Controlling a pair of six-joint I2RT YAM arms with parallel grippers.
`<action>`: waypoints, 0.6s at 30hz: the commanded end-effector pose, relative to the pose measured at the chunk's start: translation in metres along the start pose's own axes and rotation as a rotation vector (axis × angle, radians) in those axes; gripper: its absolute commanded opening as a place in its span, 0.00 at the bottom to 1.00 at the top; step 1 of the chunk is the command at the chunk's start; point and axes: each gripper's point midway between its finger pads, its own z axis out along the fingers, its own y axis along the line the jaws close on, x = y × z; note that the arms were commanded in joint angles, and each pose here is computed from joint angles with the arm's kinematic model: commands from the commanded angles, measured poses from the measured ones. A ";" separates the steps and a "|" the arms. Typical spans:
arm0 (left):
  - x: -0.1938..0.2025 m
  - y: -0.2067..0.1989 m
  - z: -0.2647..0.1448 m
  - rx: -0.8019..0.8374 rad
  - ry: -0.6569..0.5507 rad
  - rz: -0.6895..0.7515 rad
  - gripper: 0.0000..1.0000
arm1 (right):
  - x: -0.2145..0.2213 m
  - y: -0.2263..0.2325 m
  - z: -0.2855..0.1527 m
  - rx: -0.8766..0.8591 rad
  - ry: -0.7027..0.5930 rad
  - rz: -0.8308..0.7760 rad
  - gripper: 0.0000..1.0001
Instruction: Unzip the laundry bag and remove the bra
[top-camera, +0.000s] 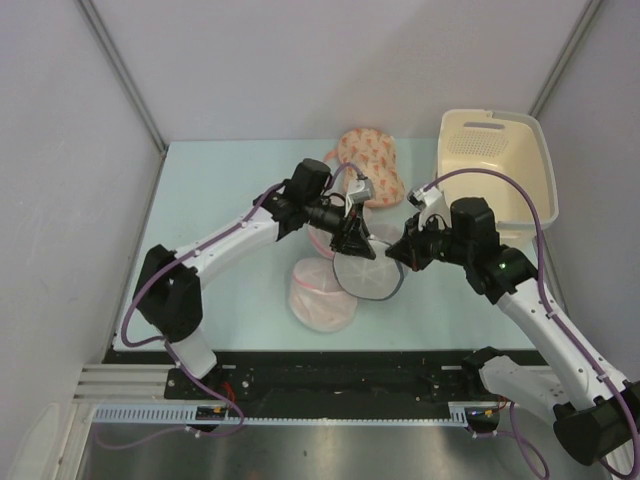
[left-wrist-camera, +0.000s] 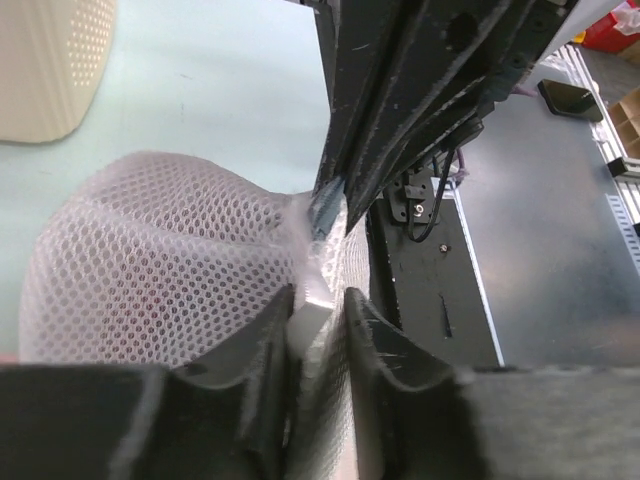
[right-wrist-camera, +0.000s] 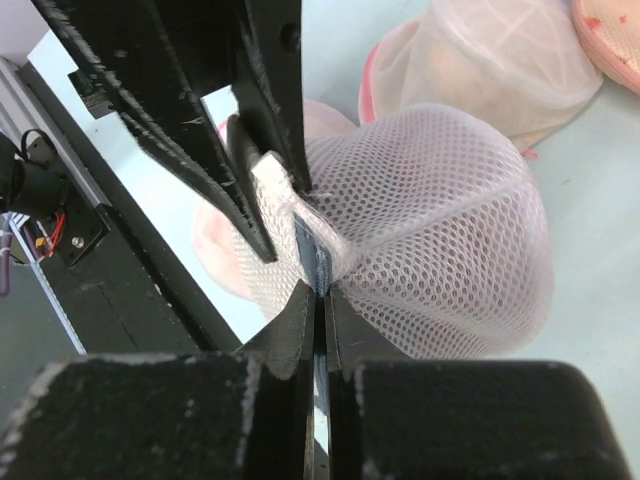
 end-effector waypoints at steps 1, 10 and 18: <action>0.015 -0.020 -0.005 0.101 0.053 -0.087 0.18 | -0.040 -0.015 -0.011 0.096 -0.141 -0.073 0.00; 0.002 0.009 -0.015 -0.131 0.006 -0.005 0.01 | -0.039 -0.025 -0.013 0.169 -0.144 -0.033 0.13; -0.036 0.031 -0.057 -0.543 -0.211 0.271 0.01 | -0.081 -0.016 -0.057 0.189 -0.355 0.035 0.67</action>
